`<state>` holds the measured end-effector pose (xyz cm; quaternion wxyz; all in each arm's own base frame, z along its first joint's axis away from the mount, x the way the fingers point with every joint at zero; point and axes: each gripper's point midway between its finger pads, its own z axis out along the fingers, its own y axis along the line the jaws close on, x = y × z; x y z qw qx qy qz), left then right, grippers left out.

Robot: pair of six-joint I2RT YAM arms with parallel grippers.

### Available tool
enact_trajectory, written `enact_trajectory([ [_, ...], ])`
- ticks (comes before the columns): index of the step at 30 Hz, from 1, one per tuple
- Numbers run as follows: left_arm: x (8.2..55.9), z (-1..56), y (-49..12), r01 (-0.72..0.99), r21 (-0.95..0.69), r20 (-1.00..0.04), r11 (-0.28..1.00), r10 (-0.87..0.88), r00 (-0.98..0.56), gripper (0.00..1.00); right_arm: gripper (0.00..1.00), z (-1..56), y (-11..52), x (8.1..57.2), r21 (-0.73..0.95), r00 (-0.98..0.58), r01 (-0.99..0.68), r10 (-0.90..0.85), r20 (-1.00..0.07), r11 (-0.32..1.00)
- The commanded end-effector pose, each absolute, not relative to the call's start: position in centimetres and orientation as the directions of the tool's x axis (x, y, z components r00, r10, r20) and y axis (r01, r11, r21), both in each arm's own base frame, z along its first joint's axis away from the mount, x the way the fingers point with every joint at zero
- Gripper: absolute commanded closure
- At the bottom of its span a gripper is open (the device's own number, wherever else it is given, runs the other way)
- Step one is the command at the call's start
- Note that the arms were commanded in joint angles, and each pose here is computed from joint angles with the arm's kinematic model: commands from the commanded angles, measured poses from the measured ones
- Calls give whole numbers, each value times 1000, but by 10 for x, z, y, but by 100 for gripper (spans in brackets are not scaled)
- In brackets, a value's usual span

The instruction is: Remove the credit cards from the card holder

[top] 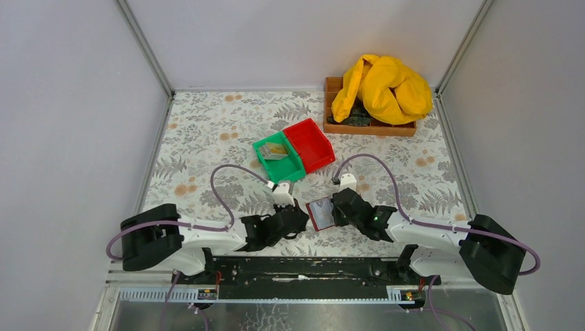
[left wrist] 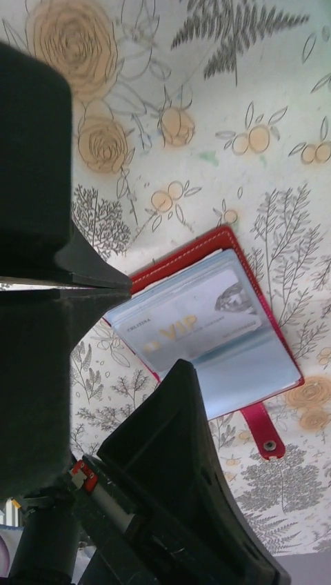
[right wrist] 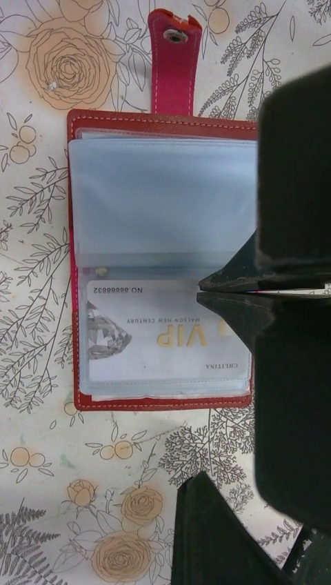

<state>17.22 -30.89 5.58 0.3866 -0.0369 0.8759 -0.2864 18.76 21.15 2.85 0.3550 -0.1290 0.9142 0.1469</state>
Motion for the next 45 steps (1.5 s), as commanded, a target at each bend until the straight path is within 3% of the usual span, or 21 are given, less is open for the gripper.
enact_trajectory([
  [1,178,72,-335,152,-628,-628,763,-382,-677,100,100,35,209,198,196,-698,-287,-64,-714,938],
  [45,174,25,-348,90,-585,-583,806,-341,-737,100,100,16,198,192,181,-737,-278,-88,-670,944],
])
